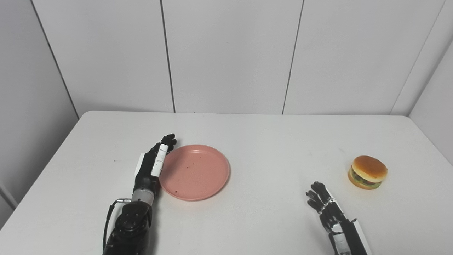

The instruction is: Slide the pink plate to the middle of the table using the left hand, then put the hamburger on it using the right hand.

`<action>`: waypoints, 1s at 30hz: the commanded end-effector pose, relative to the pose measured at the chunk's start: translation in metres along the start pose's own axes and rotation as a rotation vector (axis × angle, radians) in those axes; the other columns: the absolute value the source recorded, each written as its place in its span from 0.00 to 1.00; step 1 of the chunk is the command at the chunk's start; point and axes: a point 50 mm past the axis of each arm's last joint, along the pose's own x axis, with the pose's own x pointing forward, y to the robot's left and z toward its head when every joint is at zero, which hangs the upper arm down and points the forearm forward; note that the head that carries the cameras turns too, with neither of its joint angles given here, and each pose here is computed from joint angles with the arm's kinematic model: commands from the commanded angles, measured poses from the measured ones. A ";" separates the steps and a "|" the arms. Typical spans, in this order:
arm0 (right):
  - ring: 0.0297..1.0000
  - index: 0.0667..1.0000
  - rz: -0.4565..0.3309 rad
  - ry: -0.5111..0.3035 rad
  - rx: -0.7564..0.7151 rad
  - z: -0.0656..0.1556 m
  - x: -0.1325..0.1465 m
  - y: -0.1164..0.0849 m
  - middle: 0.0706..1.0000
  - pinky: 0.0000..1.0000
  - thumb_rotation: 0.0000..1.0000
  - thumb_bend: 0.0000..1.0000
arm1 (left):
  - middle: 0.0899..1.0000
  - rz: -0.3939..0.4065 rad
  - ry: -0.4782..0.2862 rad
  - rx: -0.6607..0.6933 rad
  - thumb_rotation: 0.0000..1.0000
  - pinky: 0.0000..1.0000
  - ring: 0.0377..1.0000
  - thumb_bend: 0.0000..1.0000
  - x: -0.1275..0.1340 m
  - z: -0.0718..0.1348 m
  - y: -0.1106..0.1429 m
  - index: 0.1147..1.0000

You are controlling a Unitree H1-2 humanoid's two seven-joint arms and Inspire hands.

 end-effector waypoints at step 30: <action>0.92 0.92 0.029 0.084 -0.005 0.003 0.013 0.051 0.94 0.92 1.00 0.94 | 0.83 -0.068 0.053 -0.141 0.99 0.94 0.87 0.92 0.000 0.013 -0.065 0.73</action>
